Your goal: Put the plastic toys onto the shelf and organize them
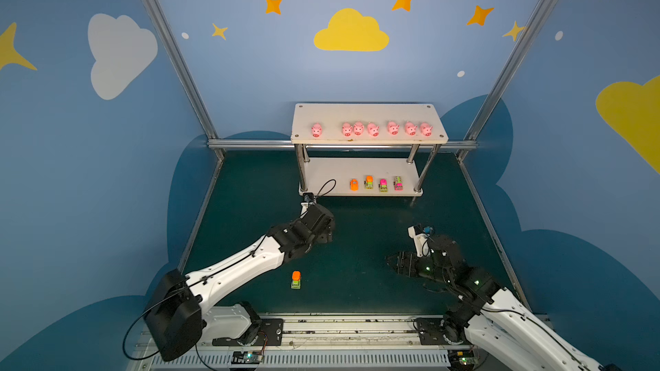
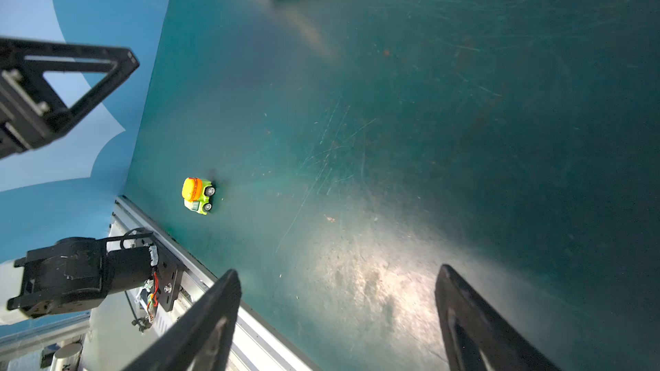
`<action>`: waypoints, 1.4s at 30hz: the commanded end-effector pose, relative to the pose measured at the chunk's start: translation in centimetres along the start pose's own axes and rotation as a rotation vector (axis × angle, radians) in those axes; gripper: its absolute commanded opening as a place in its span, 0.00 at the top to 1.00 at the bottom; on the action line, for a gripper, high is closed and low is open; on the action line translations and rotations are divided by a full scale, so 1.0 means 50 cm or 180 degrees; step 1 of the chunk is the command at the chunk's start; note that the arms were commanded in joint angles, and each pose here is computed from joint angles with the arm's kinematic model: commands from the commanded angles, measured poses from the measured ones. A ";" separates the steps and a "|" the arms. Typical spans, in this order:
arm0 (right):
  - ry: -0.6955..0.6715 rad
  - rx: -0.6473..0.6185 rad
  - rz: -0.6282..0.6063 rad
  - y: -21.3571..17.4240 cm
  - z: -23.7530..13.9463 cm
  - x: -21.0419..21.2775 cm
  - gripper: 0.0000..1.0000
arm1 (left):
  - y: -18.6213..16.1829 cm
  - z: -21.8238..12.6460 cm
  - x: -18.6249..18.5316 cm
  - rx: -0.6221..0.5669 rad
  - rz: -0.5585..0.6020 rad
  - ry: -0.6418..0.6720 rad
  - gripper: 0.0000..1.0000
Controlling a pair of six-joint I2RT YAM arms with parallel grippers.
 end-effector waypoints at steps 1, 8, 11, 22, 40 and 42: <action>0.0207 -0.0038 -0.0083 0.014 0.011 0.030 0.16 | -0.050 -0.021 0.049 0.0114 -0.0176 0.0237 0.13; 0.0323 0.0129 -0.0180 0.020 0.045 0.065 0.16 | -0.139 -0.056 0.114 0.0251 -0.0349 0.0285 0.13; 0.0323 0.0192 -0.0188 0.020 0.057 0.073 0.16 | -0.164 -0.066 0.134 0.0240 -0.0392 0.0264 0.13; 0.0295 0.0193 -0.0263 0.021 0.054 0.097 0.16 | -0.248 -0.020 0.138 0.0392 -0.0616 0.0026 0.16; 0.0245 0.0216 -0.0269 0.012 0.055 0.099 0.16 | -0.290 0.012 0.137 0.0480 -0.0532 0.0125 0.38; 0.0238 0.0222 -0.0266 0.011 0.056 0.098 0.16 | -0.292 0.015 0.134 0.0502 -0.0517 0.0128 0.39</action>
Point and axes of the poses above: each gripper's point midway between its finger pads, its own z axis out along the fingers, its own x axis along the line the jaws close on, y = z × x, the point moved 10 cm from there along -z, back along the fingers, and after that the axes turned 2 degrees about z, right-handed, at the moved point
